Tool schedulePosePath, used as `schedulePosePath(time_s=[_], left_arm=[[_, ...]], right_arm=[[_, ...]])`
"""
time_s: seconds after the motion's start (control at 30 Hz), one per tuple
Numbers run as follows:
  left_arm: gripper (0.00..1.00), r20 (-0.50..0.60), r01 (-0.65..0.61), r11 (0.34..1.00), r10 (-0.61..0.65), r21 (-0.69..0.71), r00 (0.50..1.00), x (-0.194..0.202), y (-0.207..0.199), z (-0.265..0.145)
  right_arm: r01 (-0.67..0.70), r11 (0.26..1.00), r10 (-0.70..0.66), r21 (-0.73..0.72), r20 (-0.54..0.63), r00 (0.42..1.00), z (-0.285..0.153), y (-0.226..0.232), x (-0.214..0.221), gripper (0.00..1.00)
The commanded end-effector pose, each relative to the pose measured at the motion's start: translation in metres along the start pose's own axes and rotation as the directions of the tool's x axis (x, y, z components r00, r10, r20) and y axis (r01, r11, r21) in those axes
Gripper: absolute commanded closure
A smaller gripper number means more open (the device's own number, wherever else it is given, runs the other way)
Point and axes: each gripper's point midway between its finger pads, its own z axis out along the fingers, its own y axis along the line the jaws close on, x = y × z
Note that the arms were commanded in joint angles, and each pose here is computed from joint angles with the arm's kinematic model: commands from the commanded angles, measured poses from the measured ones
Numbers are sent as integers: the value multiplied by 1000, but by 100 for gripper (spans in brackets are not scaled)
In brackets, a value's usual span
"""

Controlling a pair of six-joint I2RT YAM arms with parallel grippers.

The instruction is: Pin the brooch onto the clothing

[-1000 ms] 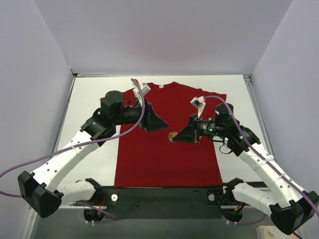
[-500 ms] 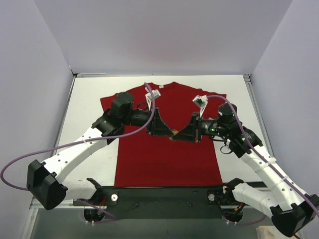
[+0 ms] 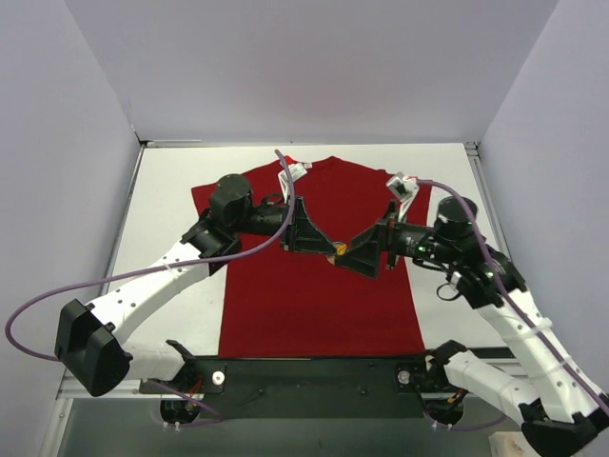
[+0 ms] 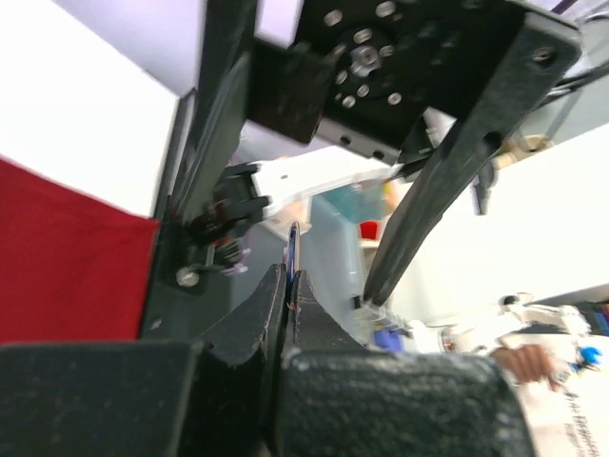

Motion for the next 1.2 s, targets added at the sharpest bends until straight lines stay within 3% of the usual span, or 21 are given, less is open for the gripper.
schedulePosePath(time_s=[0.0,0.1,0.4,0.5,0.6,0.63,0.7,0.83,1.17], left_arm=[[100,21,-51,984,48,170,999,-19,-50,-7],[100,5,-22,984,21,176,1000,-20,-57,-10],[100,-81,61,985,-49,163,996,-11,-53,-15],[100,-148,101,980,-76,174,986,1,-49,-16],[100,-208,140,978,-106,154,972,15,-36,-16],[100,-208,91,983,-57,157,976,17,-34,-16],[100,-232,110,988,-82,109,969,20,-31,-18],[100,-245,47,999,-47,-7,968,25,-12,-20],[100,-261,32,1000,-31,-1,965,30,-13,-23]], right_arm=[[292,950,-306,108,150,940,-48,34,-46,0],[340,927,-363,156,163,917,-59,37,-55,0],[369,926,-376,79,106,920,-53,44,-44,5],[367,929,-370,47,88,925,-47,46,-39,10],[326,945,-326,23,58,943,-37,43,-37,26],[316,949,-315,2,49,948,-35,46,-38,27],[276,960,-276,-45,9,961,-24,46,-33,29],[208,975,-213,-76,-65,975,-4,45,-19,34],[142,987,-151,-73,-129,980,13,34,-8,57]])
